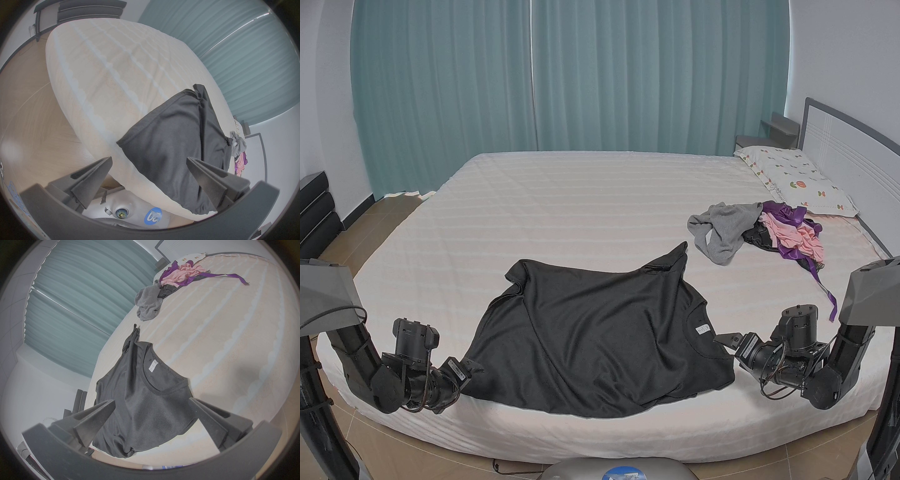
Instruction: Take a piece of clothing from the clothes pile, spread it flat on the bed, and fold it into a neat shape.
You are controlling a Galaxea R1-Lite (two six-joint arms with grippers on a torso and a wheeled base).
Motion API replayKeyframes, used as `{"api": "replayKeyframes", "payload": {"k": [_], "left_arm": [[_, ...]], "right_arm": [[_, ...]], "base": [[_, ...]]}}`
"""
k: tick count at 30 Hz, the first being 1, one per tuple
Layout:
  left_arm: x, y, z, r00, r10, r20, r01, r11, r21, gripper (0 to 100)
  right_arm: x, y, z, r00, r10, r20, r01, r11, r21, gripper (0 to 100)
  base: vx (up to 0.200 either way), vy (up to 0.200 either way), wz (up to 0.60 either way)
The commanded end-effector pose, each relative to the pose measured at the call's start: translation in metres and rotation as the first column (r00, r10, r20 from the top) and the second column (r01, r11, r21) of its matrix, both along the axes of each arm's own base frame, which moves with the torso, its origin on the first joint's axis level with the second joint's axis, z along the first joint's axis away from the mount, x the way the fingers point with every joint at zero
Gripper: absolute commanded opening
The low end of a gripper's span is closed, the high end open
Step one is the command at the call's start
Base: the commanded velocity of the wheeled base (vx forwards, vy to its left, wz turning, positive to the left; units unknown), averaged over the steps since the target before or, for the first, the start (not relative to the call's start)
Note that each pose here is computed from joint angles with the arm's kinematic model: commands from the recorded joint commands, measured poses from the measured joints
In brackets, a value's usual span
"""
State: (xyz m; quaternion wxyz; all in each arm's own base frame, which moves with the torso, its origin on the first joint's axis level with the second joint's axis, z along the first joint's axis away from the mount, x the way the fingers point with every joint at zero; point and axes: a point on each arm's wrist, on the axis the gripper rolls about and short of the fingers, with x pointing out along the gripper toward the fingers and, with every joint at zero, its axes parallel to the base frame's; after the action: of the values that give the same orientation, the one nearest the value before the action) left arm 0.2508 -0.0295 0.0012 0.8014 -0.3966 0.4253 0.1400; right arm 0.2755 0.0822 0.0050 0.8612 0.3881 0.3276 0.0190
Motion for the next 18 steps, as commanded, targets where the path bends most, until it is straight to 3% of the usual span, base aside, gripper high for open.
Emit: {"api": "replayKeyframes", "payload": {"k": [1,12,18], "left_arm": [[0.008,0.000,-0.017,1.000,0.002,0.003,-0.002,1.000,0.007,100],[0.020,0.007,-0.026,0.998,0.002,0.057,-0.003,1.000,0.031,100],[0.016,0.008,-0.028,0.999,0.002,0.045,-0.004,0.999,0.043,100]], "right_arm": [[-0.001,0.001,-0.001,1.000,0.005,-0.005,-0.005,1.000,-0.001,100],[-0.001,0.003,-0.002,1.000,0.011,-0.008,-0.011,1.000,-0.001,100],[-0.002,0.002,-0.003,1.000,0.011,-0.013,-0.011,1.000,-0.006,100]], "base": [[0.000,0.000,0.00],[0.000,0.000,0.00],[0.000,0.000,0.00]]}}
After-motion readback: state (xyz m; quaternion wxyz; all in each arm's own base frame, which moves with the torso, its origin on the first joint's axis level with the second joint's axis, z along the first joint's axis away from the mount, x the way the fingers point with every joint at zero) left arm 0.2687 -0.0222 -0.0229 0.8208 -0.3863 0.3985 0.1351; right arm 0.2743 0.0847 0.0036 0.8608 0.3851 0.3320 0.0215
